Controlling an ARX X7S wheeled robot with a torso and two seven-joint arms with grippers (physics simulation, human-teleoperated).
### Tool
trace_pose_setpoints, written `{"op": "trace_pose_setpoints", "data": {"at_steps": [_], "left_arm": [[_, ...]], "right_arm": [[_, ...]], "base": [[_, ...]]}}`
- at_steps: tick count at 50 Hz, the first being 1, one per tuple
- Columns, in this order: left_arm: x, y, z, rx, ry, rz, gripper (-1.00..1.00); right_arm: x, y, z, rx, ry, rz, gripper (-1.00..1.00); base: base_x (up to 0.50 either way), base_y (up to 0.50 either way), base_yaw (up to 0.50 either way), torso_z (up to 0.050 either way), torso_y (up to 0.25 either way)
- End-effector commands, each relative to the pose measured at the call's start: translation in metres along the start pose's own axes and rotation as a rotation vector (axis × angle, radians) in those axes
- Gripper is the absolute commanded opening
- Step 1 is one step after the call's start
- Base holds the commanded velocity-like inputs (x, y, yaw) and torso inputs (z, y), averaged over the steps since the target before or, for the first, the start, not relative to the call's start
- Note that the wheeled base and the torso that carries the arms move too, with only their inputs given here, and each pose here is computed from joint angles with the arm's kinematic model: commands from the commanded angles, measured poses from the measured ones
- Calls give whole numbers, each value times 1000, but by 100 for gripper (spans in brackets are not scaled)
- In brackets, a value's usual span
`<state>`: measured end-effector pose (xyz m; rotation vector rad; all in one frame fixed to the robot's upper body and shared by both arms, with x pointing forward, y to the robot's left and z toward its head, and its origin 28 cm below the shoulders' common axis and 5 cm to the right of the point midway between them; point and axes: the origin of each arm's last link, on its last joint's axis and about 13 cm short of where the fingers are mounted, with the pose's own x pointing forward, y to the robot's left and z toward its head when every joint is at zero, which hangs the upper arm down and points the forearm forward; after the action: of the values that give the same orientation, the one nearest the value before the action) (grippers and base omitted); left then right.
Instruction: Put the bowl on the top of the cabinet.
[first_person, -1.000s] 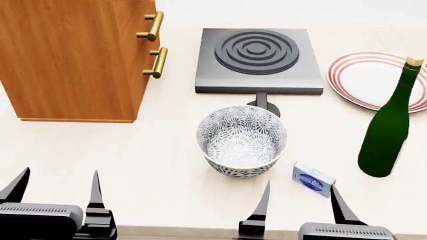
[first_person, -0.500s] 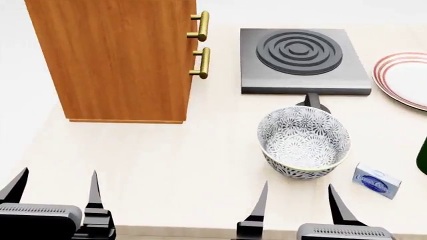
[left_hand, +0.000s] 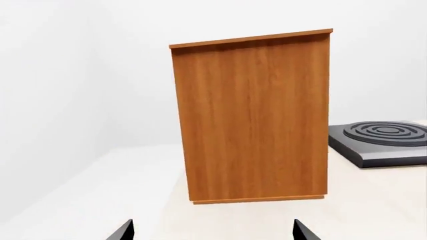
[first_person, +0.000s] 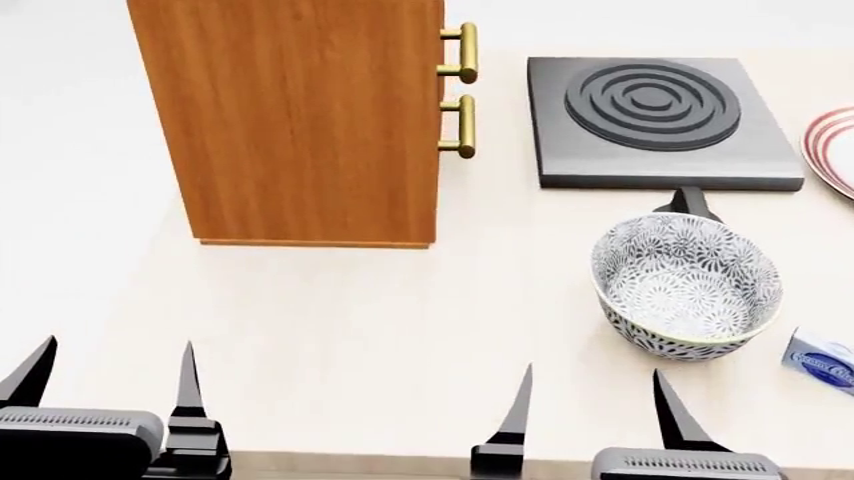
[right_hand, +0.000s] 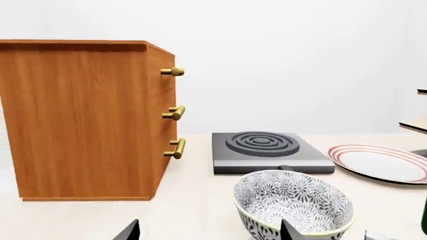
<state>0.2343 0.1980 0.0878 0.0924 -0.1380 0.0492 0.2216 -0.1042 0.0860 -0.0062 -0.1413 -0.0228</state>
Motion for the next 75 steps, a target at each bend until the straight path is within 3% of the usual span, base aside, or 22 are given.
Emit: {"op": "trace_pose_setpoints", "data": {"at_steps": [1, 11, 24, 40, 53, 75], "left_arm": [[0, 0, 0, -2, 0, -1, 100], [0, 0, 0, -1, 1, 0, 100], [0, 0, 0, -3, -1, 1, 100], [-1, 1, 0, -3, -1, 4, 100], [-1, 1, 1, -5, -5, 5, 100], [-1, 0, 0, -3, -3, 2, 100]], "right_arm": [[0, 0, 0, -6, -3, -1, 100], [-1, 1, -1, -14, -2, 5, 100], [-3, 0, 1, -12, -8, 20, 100], [-2, 0, 1, -9, -9, 7, 100], [-3, 1, 0, -27, 2, 3, 100], [-3, 0, 0, -36, -21, -17, 100]], "base": [[0, 0, 0, 0, 0], [-17, 407, 0, 0, 0], [4, 0, 0, 0, 0], [495, 0, 0, 0, 0], [4, 0, 0, 0, 0], [337, 0, 0, 0, 0]]}}
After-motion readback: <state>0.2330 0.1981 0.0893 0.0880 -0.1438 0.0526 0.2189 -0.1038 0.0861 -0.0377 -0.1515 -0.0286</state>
